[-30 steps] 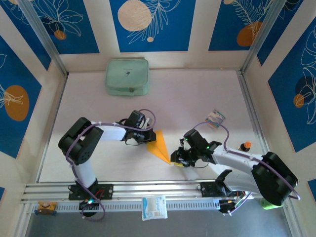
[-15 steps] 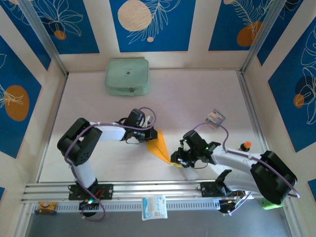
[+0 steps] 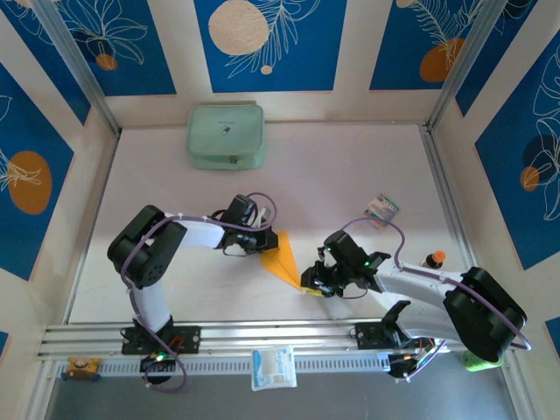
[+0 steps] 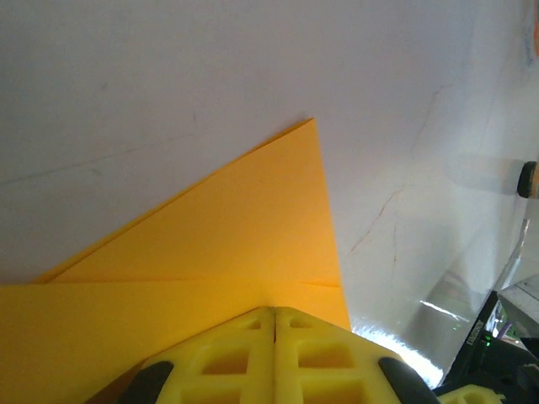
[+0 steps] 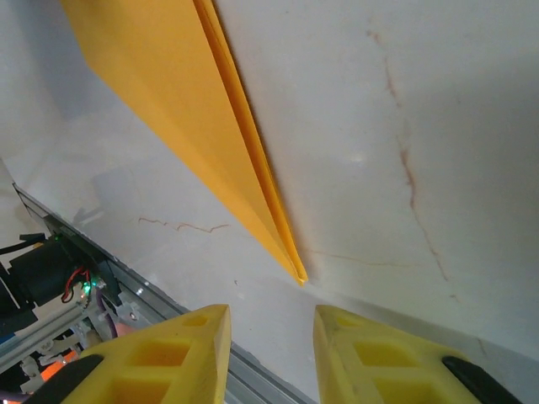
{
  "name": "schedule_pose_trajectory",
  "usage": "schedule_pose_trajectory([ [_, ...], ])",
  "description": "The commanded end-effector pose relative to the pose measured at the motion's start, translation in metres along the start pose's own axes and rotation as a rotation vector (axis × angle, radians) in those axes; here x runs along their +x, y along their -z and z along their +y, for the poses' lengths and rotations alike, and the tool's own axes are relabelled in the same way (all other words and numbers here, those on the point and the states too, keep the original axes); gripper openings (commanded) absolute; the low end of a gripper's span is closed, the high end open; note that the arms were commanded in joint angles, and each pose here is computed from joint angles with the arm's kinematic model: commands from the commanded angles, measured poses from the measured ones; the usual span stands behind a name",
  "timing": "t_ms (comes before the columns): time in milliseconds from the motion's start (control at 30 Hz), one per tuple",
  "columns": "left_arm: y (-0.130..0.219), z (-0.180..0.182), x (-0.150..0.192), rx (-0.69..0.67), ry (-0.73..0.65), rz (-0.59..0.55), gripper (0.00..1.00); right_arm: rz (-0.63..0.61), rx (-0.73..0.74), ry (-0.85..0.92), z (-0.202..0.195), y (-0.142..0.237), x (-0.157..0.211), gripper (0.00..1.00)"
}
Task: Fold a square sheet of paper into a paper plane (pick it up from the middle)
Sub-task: Fourth fold the wing at the center of the table, then turn over the paper at the center of the table.
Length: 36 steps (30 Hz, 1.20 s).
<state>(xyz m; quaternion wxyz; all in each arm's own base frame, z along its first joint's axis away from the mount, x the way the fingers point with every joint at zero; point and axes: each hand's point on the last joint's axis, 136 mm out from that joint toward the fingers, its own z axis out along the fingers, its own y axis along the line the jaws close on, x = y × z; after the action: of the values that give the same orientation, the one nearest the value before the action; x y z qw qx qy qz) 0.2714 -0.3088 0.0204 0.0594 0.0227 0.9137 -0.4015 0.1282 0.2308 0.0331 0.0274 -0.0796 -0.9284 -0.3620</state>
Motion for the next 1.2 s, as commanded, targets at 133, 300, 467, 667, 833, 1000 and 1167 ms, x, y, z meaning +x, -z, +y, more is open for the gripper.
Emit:
schedule_pose_trajectory([
  [133,-0.003,0.022,0.01,-0.048,0.032,0.022,0.04,0.038,0.002,-0.021,-0.003,-0.006,0.006,0.32],
  [300,-0.002,0.02,0.008,-0.043,0.031,0.02,0.03,0.037,0.018,-0.027,-0.003,-0.011,0.002,0.33],
  [467,0.0,0.018,0.007,-0.036,0.029,0.015,0.03,0.03,0.009,-0.021,0.002,-0.016,-0.002,0.33],
  [667,0.0,0.019,0.007,-0.035,0.033,0.013,0.03,0.038,-0.009,0.001,0.012,-0.021,-0.004,0.31],
  [833,0.001,0.018,0.006,-0.034,0.032,0.01,0.03,0.025,-0.009,0.004,0.014,-0.022,-0.006,0.3],
  [1000,0.001,0.018,0.006,-0.032,0.033,0.01,0.03,-0.008,-0.021,0.001,0.016,-0.018,-0.009,0.3],
  [1167,0.001,0.017,0.005,-0.026,0.037,0.007,0.03,-0.023,-0.025,-0.007,0.015,-0.016,-0.012,0.3],
])
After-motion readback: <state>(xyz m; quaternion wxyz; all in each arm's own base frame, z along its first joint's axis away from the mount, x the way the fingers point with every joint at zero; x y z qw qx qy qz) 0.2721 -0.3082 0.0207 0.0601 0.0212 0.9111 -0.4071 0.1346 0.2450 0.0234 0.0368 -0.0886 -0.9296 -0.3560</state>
